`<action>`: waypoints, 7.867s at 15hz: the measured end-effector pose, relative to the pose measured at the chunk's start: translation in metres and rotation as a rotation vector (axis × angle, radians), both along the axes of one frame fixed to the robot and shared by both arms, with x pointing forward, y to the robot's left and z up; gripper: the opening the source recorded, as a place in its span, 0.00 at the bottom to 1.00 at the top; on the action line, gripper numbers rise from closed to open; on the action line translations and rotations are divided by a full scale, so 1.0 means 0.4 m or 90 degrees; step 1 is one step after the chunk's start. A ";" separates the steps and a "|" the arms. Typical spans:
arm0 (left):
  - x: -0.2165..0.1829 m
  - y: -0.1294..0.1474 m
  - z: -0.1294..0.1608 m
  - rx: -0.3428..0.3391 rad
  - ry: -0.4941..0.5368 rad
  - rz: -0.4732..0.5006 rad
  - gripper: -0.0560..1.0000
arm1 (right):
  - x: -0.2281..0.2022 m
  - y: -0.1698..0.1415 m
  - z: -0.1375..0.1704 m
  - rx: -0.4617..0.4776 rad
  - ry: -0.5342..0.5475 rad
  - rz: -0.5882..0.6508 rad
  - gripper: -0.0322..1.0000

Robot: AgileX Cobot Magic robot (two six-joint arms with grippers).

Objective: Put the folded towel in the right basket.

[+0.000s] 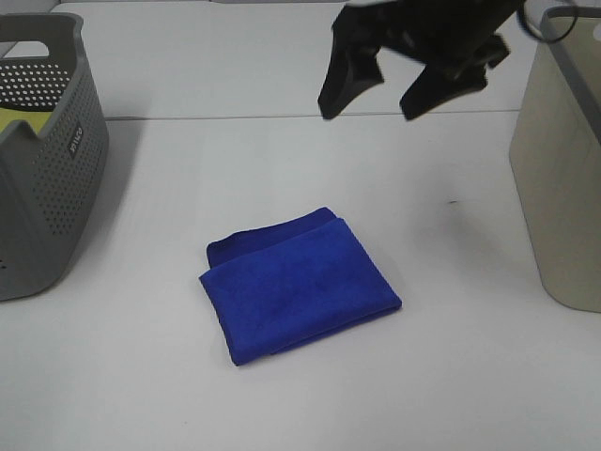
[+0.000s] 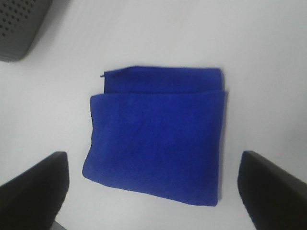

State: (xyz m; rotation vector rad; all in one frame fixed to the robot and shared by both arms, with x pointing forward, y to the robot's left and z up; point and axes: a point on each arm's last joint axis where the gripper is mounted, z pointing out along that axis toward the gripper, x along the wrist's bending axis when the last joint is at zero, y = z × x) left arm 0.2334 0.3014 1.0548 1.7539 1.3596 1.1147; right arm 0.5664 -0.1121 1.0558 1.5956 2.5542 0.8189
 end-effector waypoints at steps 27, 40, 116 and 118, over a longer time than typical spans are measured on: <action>0.000 0.000 0.000 0.000 0.000 0.000 0.99 | 0.080 0.022 -0.425 -0.080 0.250 0.060 0.91; 0.000 0.000 0.000 0.000 0.000 0.000 0.99 | -0.064 0.280 -0.470 -0.032 0.299 0.003 0.82; 0.000 0.000 0.000 0.000 0.000 0.000 0.99 | -0.253 -0.549 0.247 0.295 -0.282 -0.377 0.72; 0.000 0.000 0.000 0.000 0.000 0.000 0.99 | -0.340 -0.446 0.307 0.248 -0.357 -0.236 0.72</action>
